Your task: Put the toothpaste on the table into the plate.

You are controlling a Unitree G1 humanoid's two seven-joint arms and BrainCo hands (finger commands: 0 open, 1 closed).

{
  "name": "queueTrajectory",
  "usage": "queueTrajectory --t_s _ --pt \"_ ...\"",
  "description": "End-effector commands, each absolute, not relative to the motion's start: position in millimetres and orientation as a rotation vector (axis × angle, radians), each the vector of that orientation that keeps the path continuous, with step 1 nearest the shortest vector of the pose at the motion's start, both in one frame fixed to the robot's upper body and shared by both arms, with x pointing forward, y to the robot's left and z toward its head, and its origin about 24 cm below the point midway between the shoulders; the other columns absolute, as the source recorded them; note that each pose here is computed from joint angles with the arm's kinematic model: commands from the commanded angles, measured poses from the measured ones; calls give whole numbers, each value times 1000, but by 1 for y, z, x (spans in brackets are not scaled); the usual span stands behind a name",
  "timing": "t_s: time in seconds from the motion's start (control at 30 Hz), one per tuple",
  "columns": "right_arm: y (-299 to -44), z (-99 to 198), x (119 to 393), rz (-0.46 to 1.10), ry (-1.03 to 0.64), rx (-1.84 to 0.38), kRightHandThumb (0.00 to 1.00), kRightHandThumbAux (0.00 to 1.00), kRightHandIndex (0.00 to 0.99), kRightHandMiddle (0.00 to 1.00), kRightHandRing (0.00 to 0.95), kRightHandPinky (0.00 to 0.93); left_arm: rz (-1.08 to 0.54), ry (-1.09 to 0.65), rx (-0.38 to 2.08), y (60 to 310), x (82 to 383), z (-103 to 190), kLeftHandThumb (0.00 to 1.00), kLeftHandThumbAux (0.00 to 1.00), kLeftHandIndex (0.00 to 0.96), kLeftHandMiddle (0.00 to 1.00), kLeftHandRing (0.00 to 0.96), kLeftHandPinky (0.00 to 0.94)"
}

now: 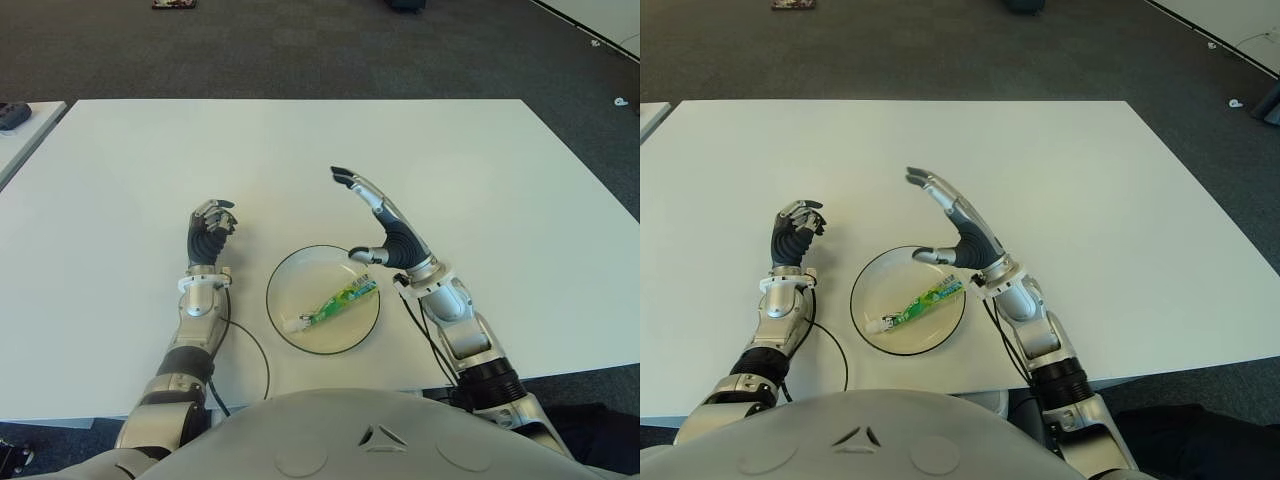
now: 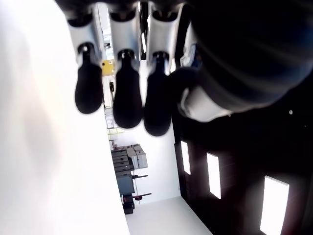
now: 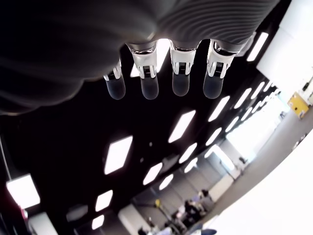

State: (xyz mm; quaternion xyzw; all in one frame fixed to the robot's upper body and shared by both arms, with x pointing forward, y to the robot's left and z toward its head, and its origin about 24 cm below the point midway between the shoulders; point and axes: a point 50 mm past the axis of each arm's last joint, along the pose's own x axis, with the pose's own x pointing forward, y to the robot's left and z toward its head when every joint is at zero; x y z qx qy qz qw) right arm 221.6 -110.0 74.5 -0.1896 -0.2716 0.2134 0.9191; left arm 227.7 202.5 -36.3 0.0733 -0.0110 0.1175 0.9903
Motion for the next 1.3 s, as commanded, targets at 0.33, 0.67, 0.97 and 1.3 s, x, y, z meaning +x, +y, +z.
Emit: queueTrajectory --t_s 0.33,0.67,0.97,1.3 --pt "-108 63 230 118 -410 22 94 641 118 146 175 288 224 52 152 203 213 -51 694 719 439 687 673 629" --pt "-113 57 228 -39 -369 3 153 796 337 333 394 460 223 38 153 202 213 -50 694 719 440 690 675 626" --pt "-127 32 235 -157 -228 -40 636 740 425 456 478 513 215 35 138 201 213 -50 693 719 439 677 663 621" --pt "-135 23 233 -216 -111 -51 703 727 431 513 493 488 231 48 143 200 214 -52 694 719 439 685 668 627"
